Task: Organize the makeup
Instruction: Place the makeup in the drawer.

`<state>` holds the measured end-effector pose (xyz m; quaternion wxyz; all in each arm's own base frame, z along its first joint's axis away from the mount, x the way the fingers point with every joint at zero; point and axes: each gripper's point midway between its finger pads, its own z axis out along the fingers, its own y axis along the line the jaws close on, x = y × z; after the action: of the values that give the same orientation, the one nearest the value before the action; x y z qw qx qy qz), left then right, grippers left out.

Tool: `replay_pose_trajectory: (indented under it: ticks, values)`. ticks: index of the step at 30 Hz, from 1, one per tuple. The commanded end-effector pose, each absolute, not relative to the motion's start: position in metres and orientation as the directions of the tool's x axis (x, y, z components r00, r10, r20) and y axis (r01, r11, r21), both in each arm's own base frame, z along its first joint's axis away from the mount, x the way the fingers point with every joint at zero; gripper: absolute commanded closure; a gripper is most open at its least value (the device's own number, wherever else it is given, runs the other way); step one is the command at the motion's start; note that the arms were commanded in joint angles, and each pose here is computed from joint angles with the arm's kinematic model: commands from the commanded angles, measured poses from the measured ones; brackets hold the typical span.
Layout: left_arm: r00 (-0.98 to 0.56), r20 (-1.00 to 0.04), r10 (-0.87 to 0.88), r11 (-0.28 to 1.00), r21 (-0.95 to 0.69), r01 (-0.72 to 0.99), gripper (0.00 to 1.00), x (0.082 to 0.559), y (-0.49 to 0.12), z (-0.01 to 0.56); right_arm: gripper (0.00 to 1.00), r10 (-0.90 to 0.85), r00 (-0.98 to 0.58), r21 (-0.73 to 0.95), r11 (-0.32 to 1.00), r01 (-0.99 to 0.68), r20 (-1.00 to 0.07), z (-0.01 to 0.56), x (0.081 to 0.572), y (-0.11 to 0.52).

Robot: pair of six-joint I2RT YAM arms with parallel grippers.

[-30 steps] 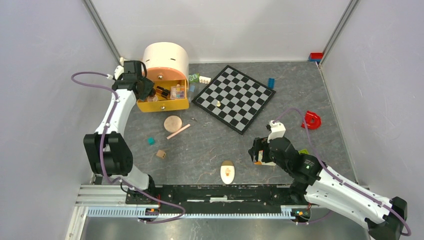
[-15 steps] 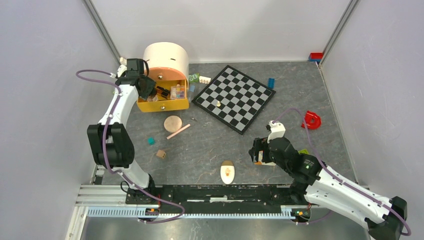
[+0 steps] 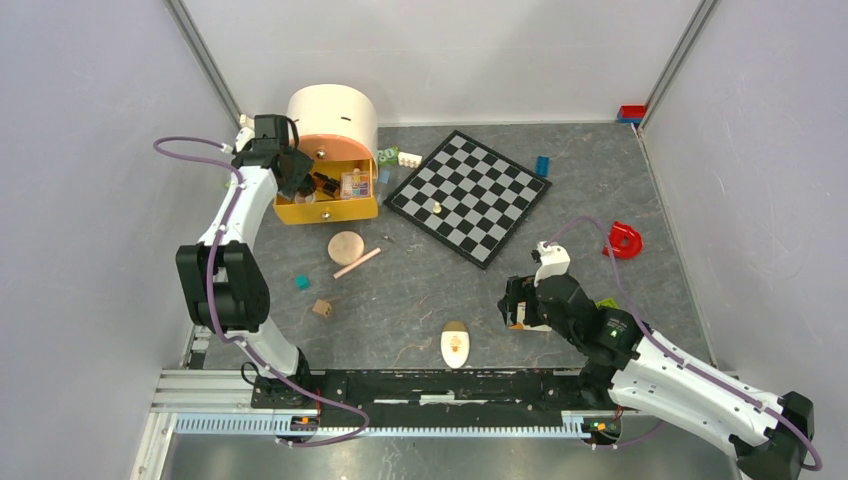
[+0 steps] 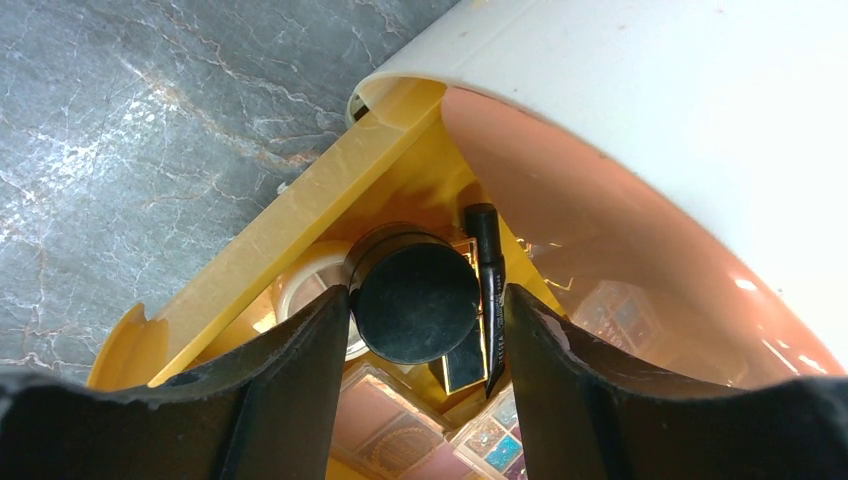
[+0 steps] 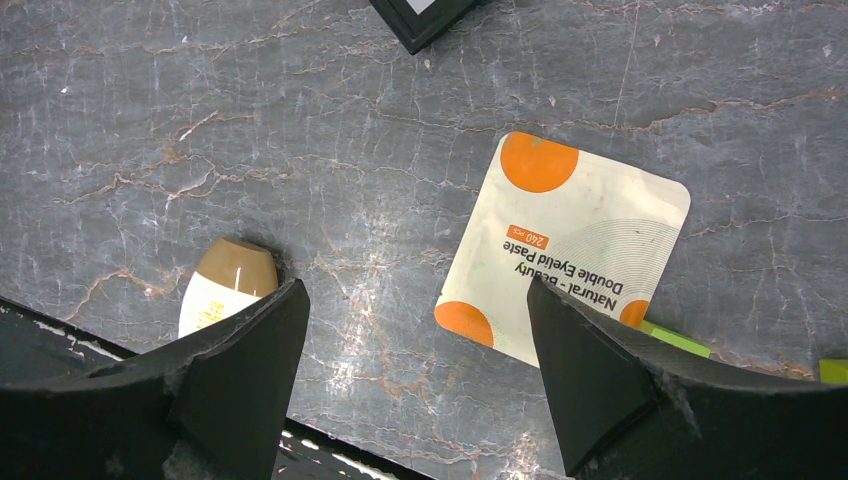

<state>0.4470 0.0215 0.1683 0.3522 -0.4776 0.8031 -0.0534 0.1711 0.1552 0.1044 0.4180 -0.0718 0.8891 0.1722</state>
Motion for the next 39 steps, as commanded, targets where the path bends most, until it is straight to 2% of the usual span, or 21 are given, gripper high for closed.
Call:
replay_pose_trajectory:
  ticks: [1,11,20,25,29,34,39]
  values:
    - [-0.257,-0.539,-0.802,0.54,-0.47,-0.698,0.35,0.457,0.024,0.194,0.13,0.034,-0.624,0.246,0.935,-0.257,-0.78,0.111,0.175,0.154]
    - [-0.269,-0.611,-0.744,0.628,-0.503,-0.594,0.35,0.442,0.02,0.246,0.12,0.038,-0.618,0.248,0.934,-0.257,-0.785,0.115,0.176,0.153]
    - [-0.335,-0.704,-0.626,0.766,-0.473,-0.436,0.32,0.394,0.009,0.286,0.12,0.02,-0.625,0.232,0.938,-0.259,-0.78,0.112,0.177,0.155]
    - [-0.432,-0.721,-0.541,0.839,-0.426,-0.34,0.27,0.35,-0.004,0.27,0.12,0.007,-0.636,0.231,0.935,-0.269,-0.772,0.108,0.177,0.158]
    - [-0.505,-0.666,-0.549,0.835,-0.448,-0.318,0.27,0.315,-0.019,0.237,0.12,-0.003,-0.636,0.226,0.933,-0.279,-0.772,0.106,0.177,0.16]
    - [-0.483,-0.626,-0.612,0.79,-0.51,-0.339,0.28,0.279,-0.026,0.216,0.12,-0.009,-0.636,0.223,0.933,-0.283,-0.771,0.105,0.178,0.161]
    - [-0.487,-0.579,-0.654,0.756,-0.525,-0.391,0.3,0.264,-0.027,0.185,0.12,-0.018,-0.644,0.228,0.928,-0.296,-0.765,0.101,0.177,0.165]
